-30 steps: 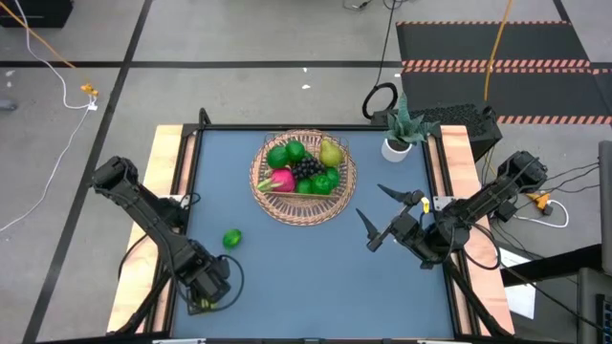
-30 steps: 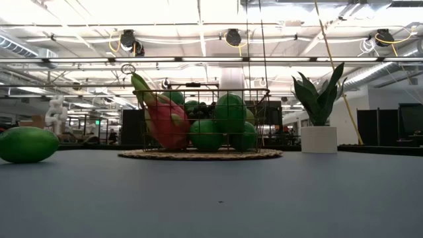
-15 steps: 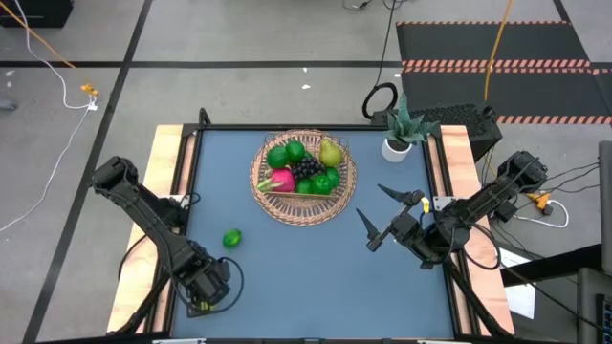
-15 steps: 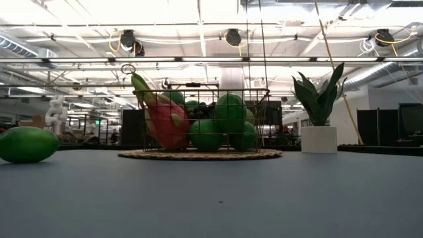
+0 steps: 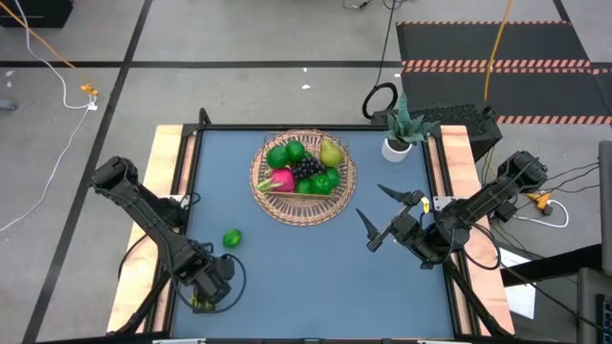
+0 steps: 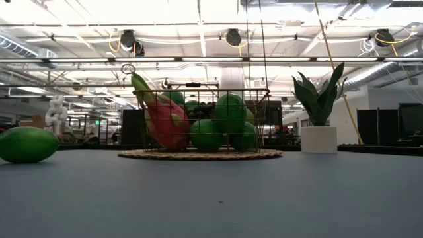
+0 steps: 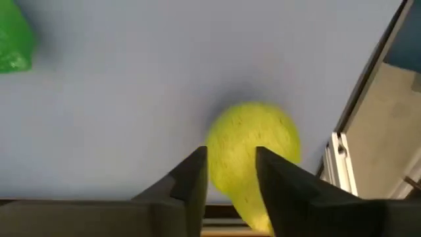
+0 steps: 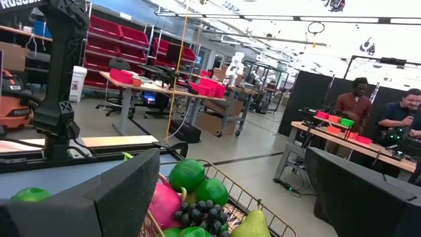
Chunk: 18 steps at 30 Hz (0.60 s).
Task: Build produce basket
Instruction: Put the green pear into the gold wire basket
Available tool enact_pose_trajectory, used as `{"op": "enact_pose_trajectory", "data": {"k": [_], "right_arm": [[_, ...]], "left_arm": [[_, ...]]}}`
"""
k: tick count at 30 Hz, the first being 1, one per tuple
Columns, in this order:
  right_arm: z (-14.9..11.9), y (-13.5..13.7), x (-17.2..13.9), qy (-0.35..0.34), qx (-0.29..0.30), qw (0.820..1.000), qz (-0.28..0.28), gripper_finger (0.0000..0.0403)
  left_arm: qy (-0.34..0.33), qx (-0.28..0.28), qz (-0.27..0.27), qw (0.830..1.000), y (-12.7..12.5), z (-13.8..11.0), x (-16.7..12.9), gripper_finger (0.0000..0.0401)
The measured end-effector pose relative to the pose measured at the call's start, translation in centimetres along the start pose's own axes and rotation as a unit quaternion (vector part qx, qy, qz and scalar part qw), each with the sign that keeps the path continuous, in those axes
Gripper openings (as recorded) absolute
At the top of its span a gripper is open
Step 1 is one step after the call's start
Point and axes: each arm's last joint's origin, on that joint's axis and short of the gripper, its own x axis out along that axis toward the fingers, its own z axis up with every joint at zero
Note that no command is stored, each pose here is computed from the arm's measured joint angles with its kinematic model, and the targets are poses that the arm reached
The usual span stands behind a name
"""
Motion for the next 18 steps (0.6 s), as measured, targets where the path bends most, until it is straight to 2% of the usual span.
{"op": "enact_pose_trajectory", "data": {"k": [3,8,14,18], "right_arm": [[0.0,0.0,0.0,0.000,0.000,1.000,0.000,0.0375],[0.0,0.0,0.0,0.000,-0.007,1.000,0.000,0.0375],[0.1,-0.1,0.0,-0.001,-0.020,1.000,0.000,0.0375],[0.1,-0.2,0.0,-0.001,-0.025,1.000,0.000,0.0375]], "left_arm": [[0.010,0.010,-0.004,1.000,-0.3,-0.5,0.1,0.0161],[0.068,0.030,-0.033,0.997,-1.1,-1.9,0.3,0.0194],[0.080,0.045,-0.032,0.995,-1.7,-3.1,0.6,0.0202],[0.084,0.059,-0.029,0.994,-2.0,-3.9,0.7,0.0190]]}}
